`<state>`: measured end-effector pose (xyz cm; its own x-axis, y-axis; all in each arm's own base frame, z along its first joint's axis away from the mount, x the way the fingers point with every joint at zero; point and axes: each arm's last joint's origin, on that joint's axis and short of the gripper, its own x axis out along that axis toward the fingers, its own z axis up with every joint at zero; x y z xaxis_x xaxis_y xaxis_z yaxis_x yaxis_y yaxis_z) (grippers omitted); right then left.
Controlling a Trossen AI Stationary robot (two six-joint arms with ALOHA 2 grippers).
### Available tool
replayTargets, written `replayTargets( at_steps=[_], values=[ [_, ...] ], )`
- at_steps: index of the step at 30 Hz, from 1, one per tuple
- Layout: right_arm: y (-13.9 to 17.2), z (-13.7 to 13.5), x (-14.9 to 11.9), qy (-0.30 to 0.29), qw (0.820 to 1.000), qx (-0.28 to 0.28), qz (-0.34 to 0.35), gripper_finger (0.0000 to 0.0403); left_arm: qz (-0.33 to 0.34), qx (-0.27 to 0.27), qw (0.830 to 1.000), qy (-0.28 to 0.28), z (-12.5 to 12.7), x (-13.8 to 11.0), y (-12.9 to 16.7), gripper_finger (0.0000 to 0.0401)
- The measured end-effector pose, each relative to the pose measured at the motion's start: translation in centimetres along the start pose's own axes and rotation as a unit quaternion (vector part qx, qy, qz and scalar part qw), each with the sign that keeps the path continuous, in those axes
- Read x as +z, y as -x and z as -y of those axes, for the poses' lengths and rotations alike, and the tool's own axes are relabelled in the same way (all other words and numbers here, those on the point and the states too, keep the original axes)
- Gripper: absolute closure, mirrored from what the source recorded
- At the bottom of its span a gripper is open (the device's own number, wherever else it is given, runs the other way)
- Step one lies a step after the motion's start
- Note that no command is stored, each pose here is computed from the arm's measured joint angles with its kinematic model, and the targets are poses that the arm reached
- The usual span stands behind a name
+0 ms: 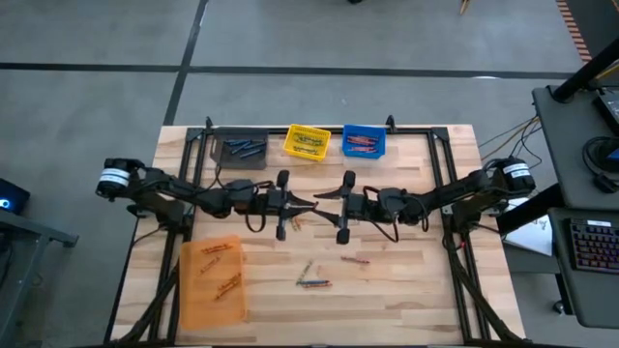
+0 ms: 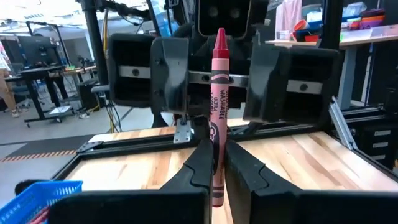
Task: Sort crayons
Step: Put the red crayon into the blue bin
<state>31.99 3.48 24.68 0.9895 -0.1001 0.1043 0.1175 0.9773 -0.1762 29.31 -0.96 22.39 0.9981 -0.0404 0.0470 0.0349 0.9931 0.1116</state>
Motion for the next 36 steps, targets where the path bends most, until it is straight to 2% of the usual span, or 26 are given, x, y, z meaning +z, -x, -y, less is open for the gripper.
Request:
replayTargets(
  at_steps=[6, 15, 17, 24, 27, 29, 32, 36],
  values=[
    [0.0, 0.2, -0.1, 0.011, 1.000, -0.003, -0.001, 0.0264, 0.000, 0.000, 1.000, -0.004, 0.0, 0.0, -1.1, 0.0401],
    [0.1, 0.2, 0.1, 0.030, 1.000, -0.002, 0.002, 0.0374, 0.003, 0.001, 1.000, 0.000, 0.0, 0.1, -1.0, 0.0401],
    [0.1, 0.2, 0.1, 0.029, 1.000, -0.002, 0.003, 0.0384, 0.003, 0.002, 1.000, 0.006, 0.0, 0.1, -1.0, 0.0394],
    [0.1, 0.2, 0.2, 0.020, 1.000, -0.006, 0.002, 0.0383, 0.001, 0.000, 1.000, 0.010, 0.0, 0.0, -0.9, 0.0321],
    [0.2, 0.6, 0.4, 0.022, 0.999, -0.030, -0.004, 0.0384, -0.007, 0.010, 1.000, 0.010, -0.1, 0.0, -0.6, 0.0281],
    [0.3, 1.4, 0.8, 0.033, 0.997, -0.061, -0.032, 0.0384, -0.026, 0.037, 0.999, 0.003, -0.2, 0.2, -0.2, 0.0259],
    [0.0, 3.5, 1.7, 0.055, 0.986, -0.108, -0.113, 0.0384, -0.065, 0.083, 0.994, -0.008, -0.6, 0.8, 0.7, 0.0235],
    [-0.7, 8.1, 2.7, 0.049, 0.956, -0.156, -0.245, 0.0384, -0.086, 0.115, 0.990, -0.013, -0.9, 2.0, 2.1, 0.0222]
  ],
)
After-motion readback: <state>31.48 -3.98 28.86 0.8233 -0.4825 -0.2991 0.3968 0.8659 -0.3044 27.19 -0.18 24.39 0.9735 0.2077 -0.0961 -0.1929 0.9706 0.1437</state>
